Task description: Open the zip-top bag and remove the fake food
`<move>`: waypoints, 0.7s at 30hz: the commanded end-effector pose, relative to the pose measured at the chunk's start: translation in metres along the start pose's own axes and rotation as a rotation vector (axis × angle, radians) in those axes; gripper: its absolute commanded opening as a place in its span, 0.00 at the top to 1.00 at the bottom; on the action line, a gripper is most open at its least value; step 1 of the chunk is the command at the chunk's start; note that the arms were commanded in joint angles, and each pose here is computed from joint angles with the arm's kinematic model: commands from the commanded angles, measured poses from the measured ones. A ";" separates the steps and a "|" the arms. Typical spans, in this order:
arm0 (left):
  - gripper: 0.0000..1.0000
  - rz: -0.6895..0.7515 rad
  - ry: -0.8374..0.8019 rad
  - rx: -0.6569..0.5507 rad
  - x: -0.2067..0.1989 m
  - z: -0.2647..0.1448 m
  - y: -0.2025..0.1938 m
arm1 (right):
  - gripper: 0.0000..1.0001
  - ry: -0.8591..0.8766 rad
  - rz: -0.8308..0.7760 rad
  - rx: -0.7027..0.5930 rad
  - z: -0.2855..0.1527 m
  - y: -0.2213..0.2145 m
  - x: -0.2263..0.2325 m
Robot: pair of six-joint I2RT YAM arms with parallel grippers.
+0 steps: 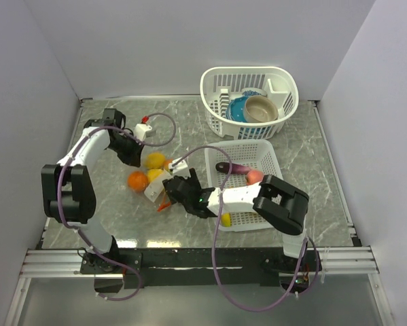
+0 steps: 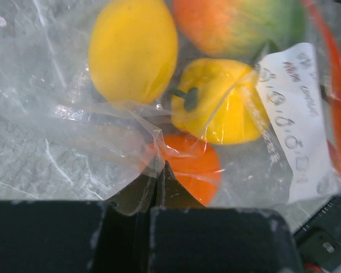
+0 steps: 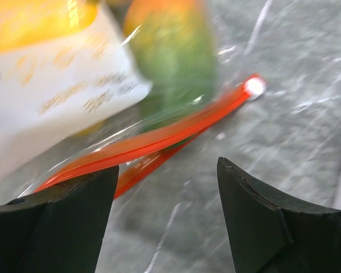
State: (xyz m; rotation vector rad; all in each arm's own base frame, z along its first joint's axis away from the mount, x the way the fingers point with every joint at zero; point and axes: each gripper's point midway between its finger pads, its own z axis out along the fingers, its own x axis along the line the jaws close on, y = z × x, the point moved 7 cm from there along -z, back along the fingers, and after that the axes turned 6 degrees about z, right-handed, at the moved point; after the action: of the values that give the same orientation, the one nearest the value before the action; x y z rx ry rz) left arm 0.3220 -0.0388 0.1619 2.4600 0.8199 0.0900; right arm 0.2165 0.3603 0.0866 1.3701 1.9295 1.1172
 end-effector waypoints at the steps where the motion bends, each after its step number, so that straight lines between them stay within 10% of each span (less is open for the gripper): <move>1: 0.99 0.082 -0.028 -0.104 -0.023 -0.048 0.030 | 0.22 0.003 0.057 -0.074 0.004 0.026 0.000; 21: 0.99 0.194 -0.195 -0.152 -0.070 -0.066 0.045 | 0.20 0.180 0.102 -0.111 -0.025 0.033 0.023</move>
State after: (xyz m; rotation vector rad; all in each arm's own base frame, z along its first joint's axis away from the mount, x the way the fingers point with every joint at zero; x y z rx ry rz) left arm 0.2819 -0.0681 0.2431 2.3921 0.5292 -0.0300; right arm 0.2175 0.3671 0.0924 1.3819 1.9435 1.2081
